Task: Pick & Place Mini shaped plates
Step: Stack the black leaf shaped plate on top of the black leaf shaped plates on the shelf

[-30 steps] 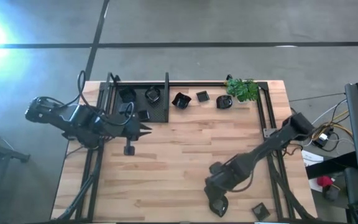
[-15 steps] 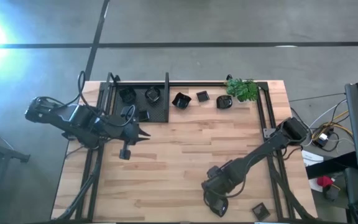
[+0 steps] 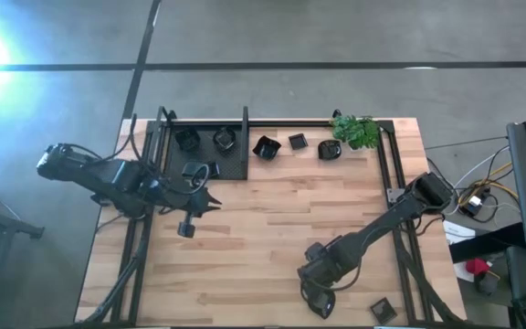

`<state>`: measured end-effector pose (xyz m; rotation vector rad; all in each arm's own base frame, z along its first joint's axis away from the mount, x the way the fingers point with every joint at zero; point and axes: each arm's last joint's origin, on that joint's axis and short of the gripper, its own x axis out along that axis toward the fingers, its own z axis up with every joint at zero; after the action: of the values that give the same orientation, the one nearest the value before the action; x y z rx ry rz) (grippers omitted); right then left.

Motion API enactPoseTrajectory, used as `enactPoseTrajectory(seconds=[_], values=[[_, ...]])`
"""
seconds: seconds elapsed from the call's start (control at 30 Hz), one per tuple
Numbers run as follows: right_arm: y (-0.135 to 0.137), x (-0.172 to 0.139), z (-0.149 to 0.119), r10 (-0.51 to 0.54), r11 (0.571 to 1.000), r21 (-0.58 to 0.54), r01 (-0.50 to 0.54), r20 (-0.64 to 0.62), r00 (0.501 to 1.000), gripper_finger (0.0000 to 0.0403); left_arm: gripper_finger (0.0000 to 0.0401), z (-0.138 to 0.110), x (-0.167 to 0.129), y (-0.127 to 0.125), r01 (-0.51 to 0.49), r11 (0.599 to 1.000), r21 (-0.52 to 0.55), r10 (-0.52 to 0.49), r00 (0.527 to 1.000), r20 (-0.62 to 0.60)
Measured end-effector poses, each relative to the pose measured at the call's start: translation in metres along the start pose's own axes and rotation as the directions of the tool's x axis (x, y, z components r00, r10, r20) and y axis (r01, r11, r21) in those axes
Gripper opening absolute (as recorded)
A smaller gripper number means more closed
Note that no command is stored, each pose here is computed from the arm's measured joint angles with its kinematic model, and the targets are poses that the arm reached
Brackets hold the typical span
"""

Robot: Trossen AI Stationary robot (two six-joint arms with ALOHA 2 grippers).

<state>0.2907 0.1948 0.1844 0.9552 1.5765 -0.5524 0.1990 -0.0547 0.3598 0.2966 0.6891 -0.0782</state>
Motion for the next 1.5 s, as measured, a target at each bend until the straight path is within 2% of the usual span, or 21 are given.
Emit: enactPoseTrajectory(seconds=[0.53, 0.97, 1.5], values=[[-0.002, 0.01, 0.0, 0.034, 0.994, -0.102, -0.034, 0.0, 0.999, 0.0061, 0.0041, 0.01, -0.001, -0.001, 0.009, 1.0, -0.019, -0.008, 0.995, 0.101], [-0.002, 0.016, 0.001, 0.06, 0.972, -0.228, -0.058, 0.0, 0.998, 0.0061, 0.0041, 0.024, -0.018, 0.005, 0.031, 0.983, -0.183, 0.003, 0.983, 0.184], [-0.007, 0.024, -0.002, 0.058, 0.961, -0.272, -0.052, 0.014, 0.998, 0.0061, 0.0041, 0.032, -0.024, 0.008, 0.059, 0.956, -0.287, 0.013, 0.97, 0.244]])
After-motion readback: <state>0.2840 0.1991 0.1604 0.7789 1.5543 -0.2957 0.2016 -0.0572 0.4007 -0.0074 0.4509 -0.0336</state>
